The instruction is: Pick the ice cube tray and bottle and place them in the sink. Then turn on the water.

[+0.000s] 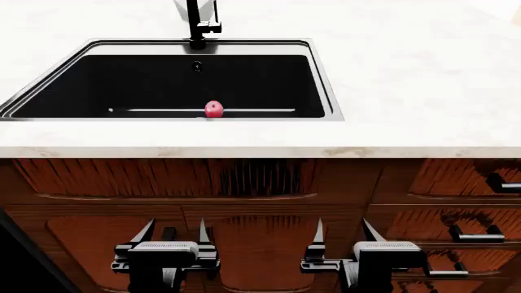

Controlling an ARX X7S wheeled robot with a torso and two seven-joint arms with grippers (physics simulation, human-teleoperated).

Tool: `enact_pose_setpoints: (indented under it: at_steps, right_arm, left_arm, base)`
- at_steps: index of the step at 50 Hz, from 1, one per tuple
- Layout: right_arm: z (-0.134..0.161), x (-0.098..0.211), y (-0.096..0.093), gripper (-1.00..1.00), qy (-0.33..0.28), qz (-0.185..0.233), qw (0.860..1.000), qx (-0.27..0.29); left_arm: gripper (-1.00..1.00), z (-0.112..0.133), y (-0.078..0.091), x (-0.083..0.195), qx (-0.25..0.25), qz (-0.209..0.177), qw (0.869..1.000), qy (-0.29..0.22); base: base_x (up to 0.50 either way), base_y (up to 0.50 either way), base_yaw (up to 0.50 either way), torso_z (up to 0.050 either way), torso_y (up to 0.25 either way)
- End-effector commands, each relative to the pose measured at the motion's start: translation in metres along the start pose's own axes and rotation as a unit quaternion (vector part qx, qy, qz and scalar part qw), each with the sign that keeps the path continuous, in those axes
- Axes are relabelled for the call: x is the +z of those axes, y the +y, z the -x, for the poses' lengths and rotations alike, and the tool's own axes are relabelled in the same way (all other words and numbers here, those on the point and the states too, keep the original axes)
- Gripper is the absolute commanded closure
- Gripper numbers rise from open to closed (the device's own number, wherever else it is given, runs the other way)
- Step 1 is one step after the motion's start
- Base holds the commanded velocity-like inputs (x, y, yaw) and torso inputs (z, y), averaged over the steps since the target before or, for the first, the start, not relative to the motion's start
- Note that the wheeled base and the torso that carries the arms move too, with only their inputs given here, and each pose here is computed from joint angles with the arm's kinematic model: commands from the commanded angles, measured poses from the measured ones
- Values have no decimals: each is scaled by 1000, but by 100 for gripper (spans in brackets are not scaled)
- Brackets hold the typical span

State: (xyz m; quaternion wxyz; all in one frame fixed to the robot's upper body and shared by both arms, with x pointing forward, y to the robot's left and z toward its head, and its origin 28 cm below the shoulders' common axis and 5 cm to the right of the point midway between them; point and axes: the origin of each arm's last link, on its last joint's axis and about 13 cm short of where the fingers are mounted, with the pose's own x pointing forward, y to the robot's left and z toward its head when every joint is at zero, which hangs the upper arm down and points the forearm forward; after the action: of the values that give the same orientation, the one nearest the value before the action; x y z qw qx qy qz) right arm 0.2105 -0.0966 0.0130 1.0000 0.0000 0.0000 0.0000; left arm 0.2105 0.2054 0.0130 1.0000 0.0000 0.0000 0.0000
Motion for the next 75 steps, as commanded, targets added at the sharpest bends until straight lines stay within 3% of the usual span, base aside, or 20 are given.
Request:
enact_pose_setpoints:
  at_steps: [1,5,9,17,22,29,36,43,75]
  right_arm:
    - [0,1,1,-100,0,0,1000,0]
    - [0,1,2,-100,-3,-4,1000,-4]
    - [-2,14,2,-100,-16,3,1000,-7]
    - [-16,62,-6,-100,-54,32,998,-12]
    - [-31,99,-11,-100,-72,53,996,-8]
    - [-70,172,-30,-100,-93,84,992,-10]
    - [-106,227,-47,-100,-98,94,991,-17]
    - [-127,238,-55,-100,-80,92,992,-22]
    - [-127,234,-64,-100,-61,79,994,-32]
  left_arm:
    - [-100,0,0,1,-1,1,1000,1]
    - [-100,1,1,3,-7,19,1000,5]
    - [-100,1,2,13,-6,11,1000,-4]
    - [-100,-10,9,59,-14,-6,999,-33]
    - [-100,-25,12,103,-38,-18,997,-62]
    - [-100,-63,19,193,-58,-21,992,-108]
    - [-100,-105,29,246,-39,-15,994,-102]
    - [-100,-127,33,249,-24,-3,996,-92]
    - [-100,-123,30,234,-57,19,995,-77]
  base:
    - [0,0,0,0,0]
    - [0,0,0,0,0]
    - [0,0,0,50,0]
    - [0,0,0,50,0]
    - [0,0,0,50,0]
    - [0,0,0,50,0]
    - [0,0,0,50,0]
    - [0,0,0,39,0]
    - [0,-500,0,0,0]
